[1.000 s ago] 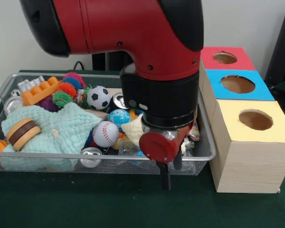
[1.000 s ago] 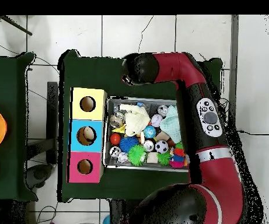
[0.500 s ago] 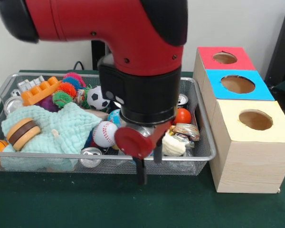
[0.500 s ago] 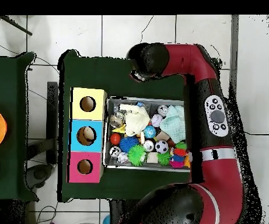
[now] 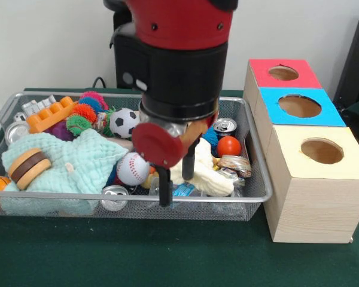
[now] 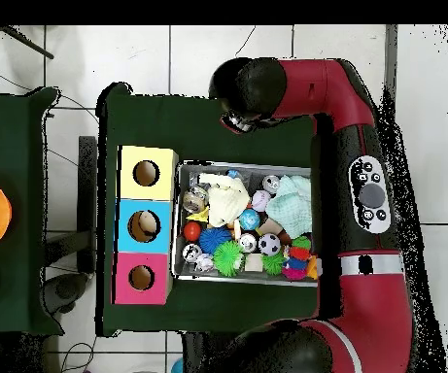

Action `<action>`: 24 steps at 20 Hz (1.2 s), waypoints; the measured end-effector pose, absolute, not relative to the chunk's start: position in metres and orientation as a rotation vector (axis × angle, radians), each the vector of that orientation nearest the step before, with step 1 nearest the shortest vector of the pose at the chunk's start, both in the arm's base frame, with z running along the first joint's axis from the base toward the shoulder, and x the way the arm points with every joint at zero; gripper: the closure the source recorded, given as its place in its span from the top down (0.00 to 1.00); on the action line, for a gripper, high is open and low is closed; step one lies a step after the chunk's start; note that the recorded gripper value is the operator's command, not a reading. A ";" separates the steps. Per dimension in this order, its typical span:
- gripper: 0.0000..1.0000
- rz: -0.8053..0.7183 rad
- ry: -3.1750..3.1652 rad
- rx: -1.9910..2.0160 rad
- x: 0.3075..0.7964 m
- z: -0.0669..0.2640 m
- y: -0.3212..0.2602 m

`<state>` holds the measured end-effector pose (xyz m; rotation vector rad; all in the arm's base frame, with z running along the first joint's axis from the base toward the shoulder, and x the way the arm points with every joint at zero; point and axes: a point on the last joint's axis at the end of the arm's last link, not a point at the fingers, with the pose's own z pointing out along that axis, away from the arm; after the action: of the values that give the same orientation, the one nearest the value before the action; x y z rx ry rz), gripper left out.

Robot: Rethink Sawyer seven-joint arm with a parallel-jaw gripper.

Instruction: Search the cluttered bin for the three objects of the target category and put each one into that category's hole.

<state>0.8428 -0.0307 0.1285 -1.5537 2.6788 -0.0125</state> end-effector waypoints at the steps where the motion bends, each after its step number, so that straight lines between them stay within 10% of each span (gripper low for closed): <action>1: 1.00 -0.022 2.673 -1.559 0.842 0.137 -0.029; 24: 1.00 -0.058 2.634 -1.626 0.784 0.072 -0.035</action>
<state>0.7839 -0.0355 0.0718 -1.6262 2.6342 -0.0584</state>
